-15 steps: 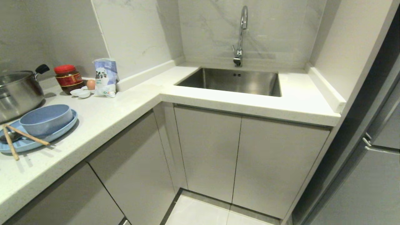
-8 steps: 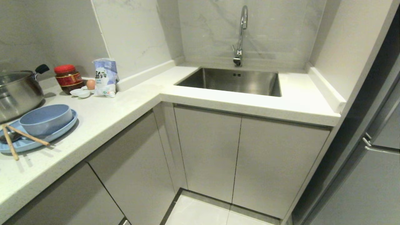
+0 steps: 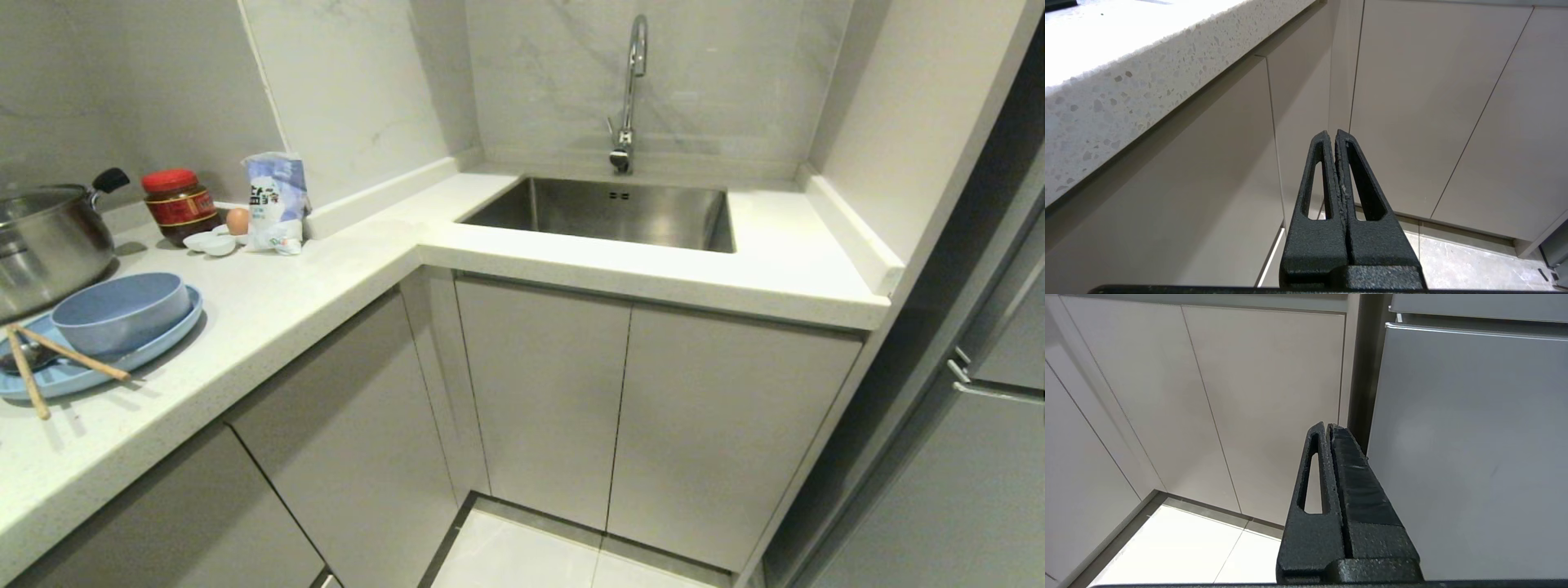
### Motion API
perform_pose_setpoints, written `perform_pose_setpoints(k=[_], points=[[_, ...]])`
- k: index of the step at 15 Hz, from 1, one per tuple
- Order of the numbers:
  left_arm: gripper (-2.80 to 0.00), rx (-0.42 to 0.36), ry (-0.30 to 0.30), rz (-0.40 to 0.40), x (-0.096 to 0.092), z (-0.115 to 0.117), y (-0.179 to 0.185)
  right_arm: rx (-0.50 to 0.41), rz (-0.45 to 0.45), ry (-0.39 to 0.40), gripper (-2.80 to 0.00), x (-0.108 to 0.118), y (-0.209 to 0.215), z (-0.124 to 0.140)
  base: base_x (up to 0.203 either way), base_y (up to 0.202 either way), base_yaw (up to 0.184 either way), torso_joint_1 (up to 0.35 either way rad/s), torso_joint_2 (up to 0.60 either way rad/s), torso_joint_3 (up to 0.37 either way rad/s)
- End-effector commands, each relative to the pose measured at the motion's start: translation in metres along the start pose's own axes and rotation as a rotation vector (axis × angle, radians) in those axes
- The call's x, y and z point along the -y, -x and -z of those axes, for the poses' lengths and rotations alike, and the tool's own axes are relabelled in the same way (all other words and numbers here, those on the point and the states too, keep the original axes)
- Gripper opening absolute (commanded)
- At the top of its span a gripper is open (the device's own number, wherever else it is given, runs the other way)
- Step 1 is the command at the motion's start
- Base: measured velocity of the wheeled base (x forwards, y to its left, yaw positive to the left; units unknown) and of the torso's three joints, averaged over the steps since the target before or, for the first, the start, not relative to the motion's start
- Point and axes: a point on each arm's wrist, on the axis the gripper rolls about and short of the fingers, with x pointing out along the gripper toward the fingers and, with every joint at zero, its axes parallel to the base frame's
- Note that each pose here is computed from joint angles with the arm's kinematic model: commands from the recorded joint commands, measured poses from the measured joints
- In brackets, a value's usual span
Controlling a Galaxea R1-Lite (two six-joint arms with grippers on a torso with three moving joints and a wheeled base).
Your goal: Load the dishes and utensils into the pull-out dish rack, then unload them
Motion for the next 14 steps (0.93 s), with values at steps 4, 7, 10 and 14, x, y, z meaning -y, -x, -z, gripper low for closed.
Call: perform_pose_setpoints(k=[4,7,10,14], points=[[-2.8,-0.014,0.001,0.0,0.0001,0.0034,-0.001,-0.022,0.0,0.0,-2.8,0.0001,-0.0013,0.0064,0.0,0.0,0.0,0.0,0.0,0.0],[-2.8,-0.014,0.001,0.0,0.0001,0.0034,-0.001,-0.022,0.0,0.0,-2.8,0.0001,-0.0013,0.0064,0.0,0.0,0.0,0.0,0.0,0.0],[-2.8,-0.014,0.001,0.0,0.0001,0.0034,-0.001,-0.022,0.0,0.0,-2.8,0.0001,-0.0013,0.0064,0.0,0.0,0.0,0.0,0.0,0.0],[-2.8,-0.014,0.001,0.0,0.0001,0.0034,-0.001,-0.022,0.0,0.0,-2.8,0.0001,-0.0013,0.0064,0.0,0.0,0.0,0.0,0.0,0.0]])
